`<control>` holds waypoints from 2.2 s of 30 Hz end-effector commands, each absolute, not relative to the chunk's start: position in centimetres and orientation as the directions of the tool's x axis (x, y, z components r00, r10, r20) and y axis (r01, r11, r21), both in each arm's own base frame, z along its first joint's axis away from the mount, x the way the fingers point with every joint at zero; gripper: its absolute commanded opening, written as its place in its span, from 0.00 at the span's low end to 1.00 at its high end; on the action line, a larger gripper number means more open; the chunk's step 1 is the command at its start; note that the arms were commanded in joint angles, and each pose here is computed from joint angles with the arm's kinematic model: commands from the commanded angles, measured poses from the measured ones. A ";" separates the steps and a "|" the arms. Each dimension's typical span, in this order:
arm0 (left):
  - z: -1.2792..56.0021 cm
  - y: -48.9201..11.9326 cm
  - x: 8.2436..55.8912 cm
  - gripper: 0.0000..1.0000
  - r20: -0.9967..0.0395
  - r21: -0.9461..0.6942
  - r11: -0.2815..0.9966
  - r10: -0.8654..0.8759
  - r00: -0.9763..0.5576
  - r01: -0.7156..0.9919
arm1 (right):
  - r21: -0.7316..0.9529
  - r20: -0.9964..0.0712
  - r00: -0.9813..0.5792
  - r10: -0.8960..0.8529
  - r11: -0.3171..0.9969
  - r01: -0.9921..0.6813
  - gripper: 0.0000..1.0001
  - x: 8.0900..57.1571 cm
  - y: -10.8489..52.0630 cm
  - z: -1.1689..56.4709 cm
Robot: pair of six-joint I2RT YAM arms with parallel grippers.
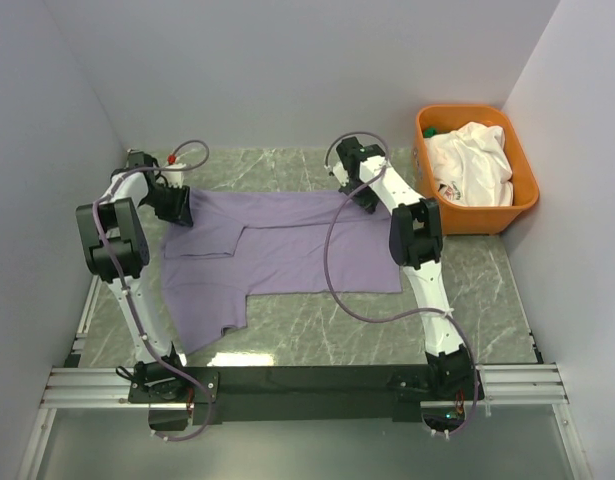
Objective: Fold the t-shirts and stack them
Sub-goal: Fold the tshirt
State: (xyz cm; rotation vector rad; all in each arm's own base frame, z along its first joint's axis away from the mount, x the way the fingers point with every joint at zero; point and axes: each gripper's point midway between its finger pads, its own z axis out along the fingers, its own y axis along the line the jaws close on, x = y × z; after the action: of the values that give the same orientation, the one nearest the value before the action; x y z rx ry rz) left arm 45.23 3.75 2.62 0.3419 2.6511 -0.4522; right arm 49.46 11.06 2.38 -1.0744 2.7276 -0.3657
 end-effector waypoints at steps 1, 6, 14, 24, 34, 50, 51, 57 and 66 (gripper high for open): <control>1.3 4.1 46.5 0.41 -0.428 -0.257 0.927 0.146 -0.892 0.274 | -0.439 -0.140 -0.704 -0.696 0.681 -0.586 0.19 53.4 9.7 3.3; 2.5 3.9 49.0 0.44 -0.471 -0.281 0.925 0.100 -0.877 0.256 | -0.521 -0.168 -0.685 -0.709 0.654 -0.549 0.23 54.9 9.3 4.3; 15.1 1.7 45.2 0.61 -0.685 -0.195 0.812 0.289 -0.668 0.551 | -0.381 -0.310 -0.613 -0.727 0.686 -0.620 0.61 48.7 11.1 14.0; 13.5 0.9 27.5 0.58 -0.536 -0.278 0.649 0.507 -0.675 0.708 | -0.145 -0.215 -0.520 -0.827 0.554 -0.820 0.52 31.4 11.0 11.4; 8.4 1.1 18.8 0.59 -0.403 -0.169 0.546 0.722 -0.563 0.821 | -0.161 -0.156 -0.524 -0.837 0.545 -0.823 0.45 27.9 9.3 5.9; 6.3 0.3 19.6 0.59 -0.367 -0.022 0.524 0.788 -0.494 0.851 | -0.182 -0.133 -0.525 -0.840 0.542 -0.821 0.50 26.2 8.4 3.6; 6.8 0.3 20.3 0.58 -0.389 -0.023 0.545 0.768 -0.510 0.838 | -0.183 -0.133 -0.516 -0.846 0.533 -0.826 0.50 26.1 8.3 3.7; 7.2 2.0 23.2 0.56 -0.404 -0.042 0.583 0.733 -0.548 0.811 | -0.199 -0.133 -0.497 -0.858 0.514 -0.834 0.49 26.5 8.2 3.5; 5.9 2.5 24.5 0.56 -0.400 -0.038 0.587 0.733 -0.550 0.809 | -0.187 -0.106 -0.485 -0.868 0.496 -0.848 0.42 26.9 8.4 2.0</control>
State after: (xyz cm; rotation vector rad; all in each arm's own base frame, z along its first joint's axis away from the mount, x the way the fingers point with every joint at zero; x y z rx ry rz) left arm 23.15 2.67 5.33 1.2643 2.5309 -0.3245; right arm 25.94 7.86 2.06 -1.4627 2.5973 -0.1477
